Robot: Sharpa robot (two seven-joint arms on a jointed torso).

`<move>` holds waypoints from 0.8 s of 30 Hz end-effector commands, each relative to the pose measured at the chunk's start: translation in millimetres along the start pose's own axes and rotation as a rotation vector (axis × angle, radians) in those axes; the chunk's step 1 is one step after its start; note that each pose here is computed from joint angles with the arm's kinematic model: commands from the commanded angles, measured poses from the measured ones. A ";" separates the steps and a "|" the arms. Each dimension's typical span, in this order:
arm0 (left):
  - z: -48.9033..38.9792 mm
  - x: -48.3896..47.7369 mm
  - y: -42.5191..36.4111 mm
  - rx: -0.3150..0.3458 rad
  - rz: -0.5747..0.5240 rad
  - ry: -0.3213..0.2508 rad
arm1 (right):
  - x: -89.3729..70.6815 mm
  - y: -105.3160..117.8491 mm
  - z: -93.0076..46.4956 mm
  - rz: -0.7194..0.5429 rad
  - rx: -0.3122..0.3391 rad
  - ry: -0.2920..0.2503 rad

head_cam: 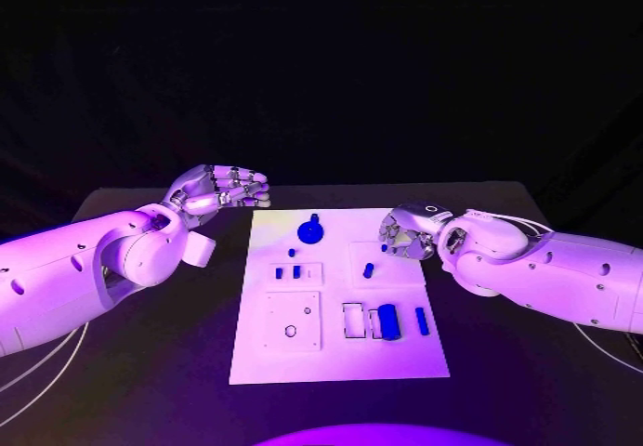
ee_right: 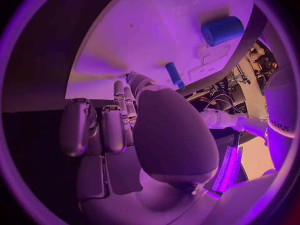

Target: Assemble the parts on the task board

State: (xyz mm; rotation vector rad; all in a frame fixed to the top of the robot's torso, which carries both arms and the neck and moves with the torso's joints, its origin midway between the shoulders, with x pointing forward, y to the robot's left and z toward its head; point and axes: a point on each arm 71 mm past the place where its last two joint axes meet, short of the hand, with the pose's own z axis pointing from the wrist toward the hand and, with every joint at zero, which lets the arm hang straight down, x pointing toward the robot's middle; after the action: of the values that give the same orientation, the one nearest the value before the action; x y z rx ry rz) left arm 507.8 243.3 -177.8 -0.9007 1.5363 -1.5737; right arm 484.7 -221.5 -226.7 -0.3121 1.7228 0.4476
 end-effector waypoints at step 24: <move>-1.3 1.0 -1.8 0.012 -0.031 0.005 | 14.2 11.1 5.9 -0.028 -0.009 0.075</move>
State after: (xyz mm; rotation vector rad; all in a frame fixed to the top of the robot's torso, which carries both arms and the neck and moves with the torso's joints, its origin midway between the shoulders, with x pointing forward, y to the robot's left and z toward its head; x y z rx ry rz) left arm 506.9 244.8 -177.4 -0.9179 1.5263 -1.5825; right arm 485.4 -210.3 -232.9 -0.3273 1.7413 0.4457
